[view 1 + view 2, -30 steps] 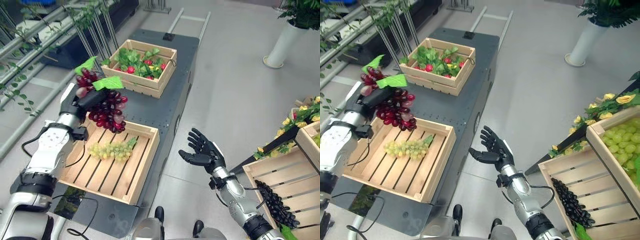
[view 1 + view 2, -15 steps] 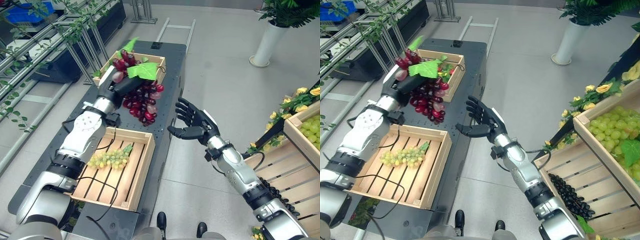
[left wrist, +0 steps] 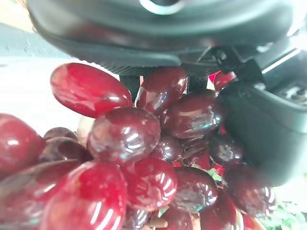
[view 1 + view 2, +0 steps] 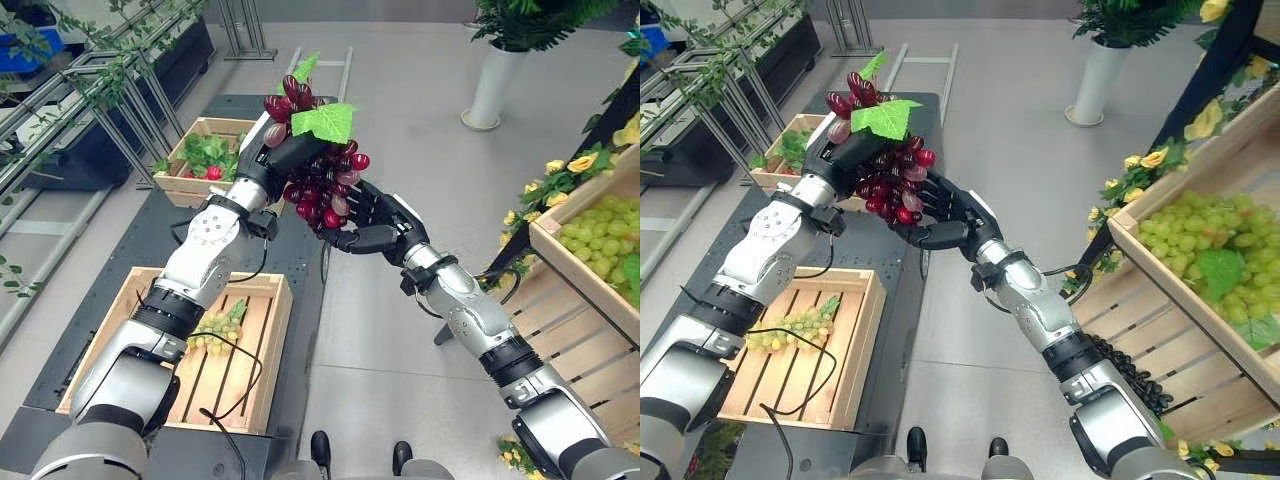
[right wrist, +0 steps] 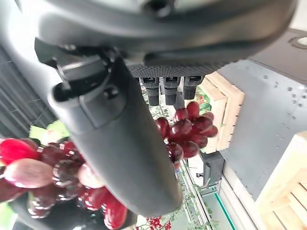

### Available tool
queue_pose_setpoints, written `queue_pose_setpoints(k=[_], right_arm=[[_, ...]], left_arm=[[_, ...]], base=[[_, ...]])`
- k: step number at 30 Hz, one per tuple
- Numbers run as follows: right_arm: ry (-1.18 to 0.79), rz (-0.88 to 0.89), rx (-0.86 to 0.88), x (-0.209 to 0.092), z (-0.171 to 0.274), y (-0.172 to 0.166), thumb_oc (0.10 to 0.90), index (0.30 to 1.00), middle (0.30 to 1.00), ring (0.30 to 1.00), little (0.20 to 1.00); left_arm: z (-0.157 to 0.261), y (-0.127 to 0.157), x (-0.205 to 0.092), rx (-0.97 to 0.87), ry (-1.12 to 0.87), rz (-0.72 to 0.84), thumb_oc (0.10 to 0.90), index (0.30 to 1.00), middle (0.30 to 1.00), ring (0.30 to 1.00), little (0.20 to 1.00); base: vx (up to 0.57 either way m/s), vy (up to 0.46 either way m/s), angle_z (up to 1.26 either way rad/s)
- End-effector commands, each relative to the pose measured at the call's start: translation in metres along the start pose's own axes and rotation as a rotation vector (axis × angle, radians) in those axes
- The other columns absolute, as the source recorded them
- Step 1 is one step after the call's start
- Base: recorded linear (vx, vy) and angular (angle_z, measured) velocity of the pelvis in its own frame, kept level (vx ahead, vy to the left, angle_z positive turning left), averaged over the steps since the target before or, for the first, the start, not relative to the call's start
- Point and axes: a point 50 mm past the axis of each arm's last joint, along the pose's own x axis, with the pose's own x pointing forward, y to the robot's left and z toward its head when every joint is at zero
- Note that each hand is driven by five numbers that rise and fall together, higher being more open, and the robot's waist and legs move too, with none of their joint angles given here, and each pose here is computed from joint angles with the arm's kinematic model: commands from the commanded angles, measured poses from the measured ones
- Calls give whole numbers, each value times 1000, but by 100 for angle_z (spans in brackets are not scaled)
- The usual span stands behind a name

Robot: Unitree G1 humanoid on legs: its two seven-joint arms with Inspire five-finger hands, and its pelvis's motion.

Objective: Pick up the fruits from the basket on one side to the basket on the other side

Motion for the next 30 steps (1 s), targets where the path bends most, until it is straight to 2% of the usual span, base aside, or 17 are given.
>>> queue_pose_setpoints(k=[1,10,15,27,28,29,30], right_arm=[[-120,89,75,18,24,20,800,900,900,900,900],[-126,110,136,24,25,26,800,900,900,900,900],[-197,74,125,31,43,25,800,900,900,900,900],[-306,4,112,40,69,22,800,900,900,900,900],[-316,3,117,40,70,22,466,399,399,399,399],[-332,8,131,40,72,21,400,300,300,300,300],[-332,8,132,40,72,21,400,300,300,300,300]], left_arm=[[61,-7,33,-30,-249,-13,400,300,300,300,300],[60,-24,39,-62,-251,-88,400,300,300,300,300],[54,-35,41,-89,-229,-146,400,300,300,300,300],[46,-38,43,-117,-200,-168,400,300,300,300,300],[46,-37,43,-117,-201,-165,400,300,300,300,300],[45,-36,42,-118,-201,-160,400,300,300,300,300],[45,-36,42,-118,-201,-159,400,300,300,300,300]], base=[[-13,1,-10],[-13,2,-3],[-13,-1,-1],[-3,-1,-1],[0,0,0],[0,0,0],[0,0,0]])
